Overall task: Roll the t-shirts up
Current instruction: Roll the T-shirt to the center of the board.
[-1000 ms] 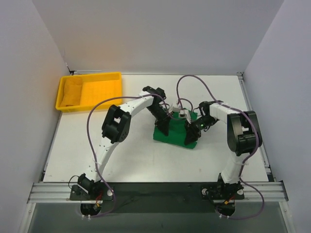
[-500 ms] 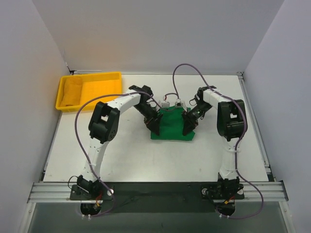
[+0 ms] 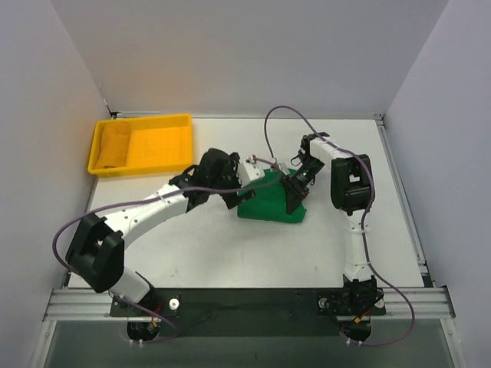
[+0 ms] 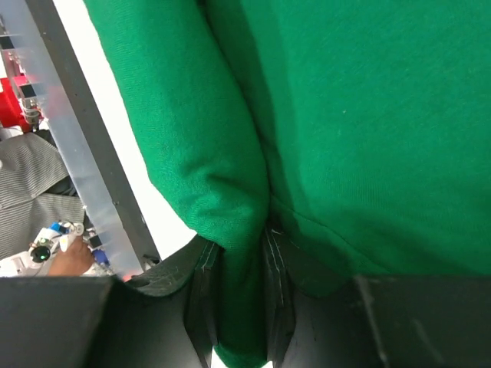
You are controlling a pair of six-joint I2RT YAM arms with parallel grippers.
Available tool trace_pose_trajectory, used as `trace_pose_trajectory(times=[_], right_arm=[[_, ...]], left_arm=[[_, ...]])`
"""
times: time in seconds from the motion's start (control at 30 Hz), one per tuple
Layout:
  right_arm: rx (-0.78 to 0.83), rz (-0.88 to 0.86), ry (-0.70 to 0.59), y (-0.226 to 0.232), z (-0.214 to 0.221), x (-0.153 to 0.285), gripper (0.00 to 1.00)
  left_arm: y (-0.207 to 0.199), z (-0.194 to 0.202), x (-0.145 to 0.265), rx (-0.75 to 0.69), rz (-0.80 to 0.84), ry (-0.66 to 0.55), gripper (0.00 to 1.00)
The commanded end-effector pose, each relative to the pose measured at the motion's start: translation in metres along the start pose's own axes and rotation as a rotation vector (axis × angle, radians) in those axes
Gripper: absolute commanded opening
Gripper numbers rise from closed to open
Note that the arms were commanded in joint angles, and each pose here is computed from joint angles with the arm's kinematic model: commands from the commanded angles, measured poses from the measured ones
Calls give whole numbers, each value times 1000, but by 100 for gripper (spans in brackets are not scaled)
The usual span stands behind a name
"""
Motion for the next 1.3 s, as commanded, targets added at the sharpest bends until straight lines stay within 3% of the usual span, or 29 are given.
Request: trace_pose_trajectory(times=[0.0,0.03,0.07,0.13,0.27,0.63,0.93,1.1,1.2,1.27], right_arm=[[-63,32,92,3,4,3,8],[-55,32,86,3,2,3,8],[-49,34,87,5,-1,3,8],[-43,30,80,4,-7,4,8],[-68,8,84,6,-13,3,8],[-133,-21,168,1,-10,-1,8],[-158,-26,179,-1,-12,-1,7],[-161,-35,164,-2,-12,1,9],[-166,-36,156,-2,-13,2,17],[-169,-44,143,-2,-13,4,29]], left_arm=[[10,-27,-18,-231,-238,-78,97],[-20,-18,-25,-289,-203,-79,97],[-13,-37,-19,-370,-292,-149,97],[-45,-28,-24,-492,-285,-183,97],[-54,-36,-22,-623,-365,-282,97],[-89,9,-61,-851,-300,-251,91],[-92,39,-91,-941,-293,-127,87],[-100,61,-107,-935,-200,-31,74],[-102,67,-116,-857,-109,32,62],[-105,71,-118,-814,-33,68,55]])
Point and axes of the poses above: each gripper's point midway between its finger pads, its own x axis back along the fingers, its own y axis along the line the jaws close on, z = x × y, the point moved 2 cm from there along x, back along the fingers, and after that the axes turned 7 degrees about -x, right-handed, at the moved point
